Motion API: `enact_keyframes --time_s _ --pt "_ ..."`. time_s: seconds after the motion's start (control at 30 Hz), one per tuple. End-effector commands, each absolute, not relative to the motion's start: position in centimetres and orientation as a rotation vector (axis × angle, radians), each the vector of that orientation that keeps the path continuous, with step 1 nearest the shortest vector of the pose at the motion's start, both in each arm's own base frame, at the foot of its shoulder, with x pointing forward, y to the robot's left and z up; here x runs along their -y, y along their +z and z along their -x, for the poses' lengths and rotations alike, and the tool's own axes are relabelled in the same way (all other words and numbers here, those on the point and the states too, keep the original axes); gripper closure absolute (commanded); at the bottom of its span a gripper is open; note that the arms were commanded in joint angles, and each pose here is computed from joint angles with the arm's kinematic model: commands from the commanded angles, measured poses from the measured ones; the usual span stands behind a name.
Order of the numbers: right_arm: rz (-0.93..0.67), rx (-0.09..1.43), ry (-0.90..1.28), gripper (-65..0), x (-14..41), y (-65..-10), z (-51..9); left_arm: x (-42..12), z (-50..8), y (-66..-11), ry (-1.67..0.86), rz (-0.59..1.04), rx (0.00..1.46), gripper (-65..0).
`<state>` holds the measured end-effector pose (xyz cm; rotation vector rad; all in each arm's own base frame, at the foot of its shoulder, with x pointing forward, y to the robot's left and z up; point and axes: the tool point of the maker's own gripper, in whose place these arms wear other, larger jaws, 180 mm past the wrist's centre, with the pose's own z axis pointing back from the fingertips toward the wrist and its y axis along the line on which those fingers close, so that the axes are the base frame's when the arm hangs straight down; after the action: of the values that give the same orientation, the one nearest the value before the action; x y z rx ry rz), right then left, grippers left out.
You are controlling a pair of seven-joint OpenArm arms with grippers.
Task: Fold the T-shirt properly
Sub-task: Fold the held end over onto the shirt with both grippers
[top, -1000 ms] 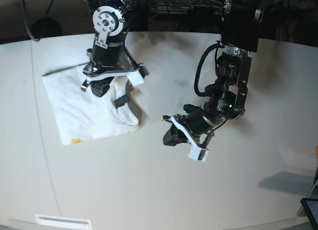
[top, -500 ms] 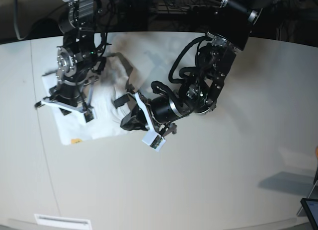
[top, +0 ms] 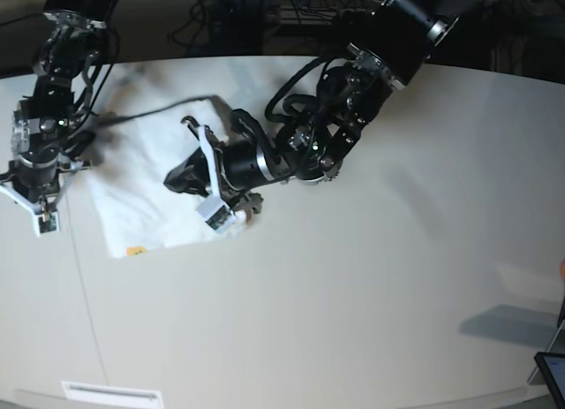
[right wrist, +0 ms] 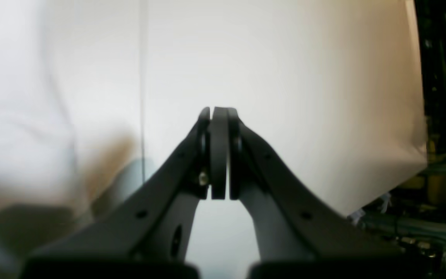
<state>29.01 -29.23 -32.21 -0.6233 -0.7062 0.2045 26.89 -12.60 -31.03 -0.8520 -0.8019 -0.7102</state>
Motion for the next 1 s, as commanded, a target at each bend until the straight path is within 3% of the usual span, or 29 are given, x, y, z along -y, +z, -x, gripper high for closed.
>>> enact_keyframes --time_s 0.0,0.3,0.47,0.8,0.97 --pt "0.635 0.731 0.192 -0.3 30.0 -31.5 -29.5 13.4 -26.8 -29.6 -0.734 0.885 0.837 0.0" --pt "0.559 0.712 0.081 -0.3 33.6 -33.0 -28.7 15.3 -22.4 -32.2 -0.839 0.911 0.719 0.0" --pt "0.535 0.716 0.079 -0.3 33.4 -33.1 -28.6 14.3 -23.0 -35.9 -0.792 0.856 0.633 0.0" --pt "0.528 0.698 0.087 -0.3 33.2 -33.8 -27.9 14.9 -23.9 -37.3 -0.735 0.864 0.640 0.0" --pt "0.533 0.695 0.086 -0.3 33.4 -33.8 -27.8 14.0 -24.1 -41.2 -0.740 0.767 0.549 0.0"
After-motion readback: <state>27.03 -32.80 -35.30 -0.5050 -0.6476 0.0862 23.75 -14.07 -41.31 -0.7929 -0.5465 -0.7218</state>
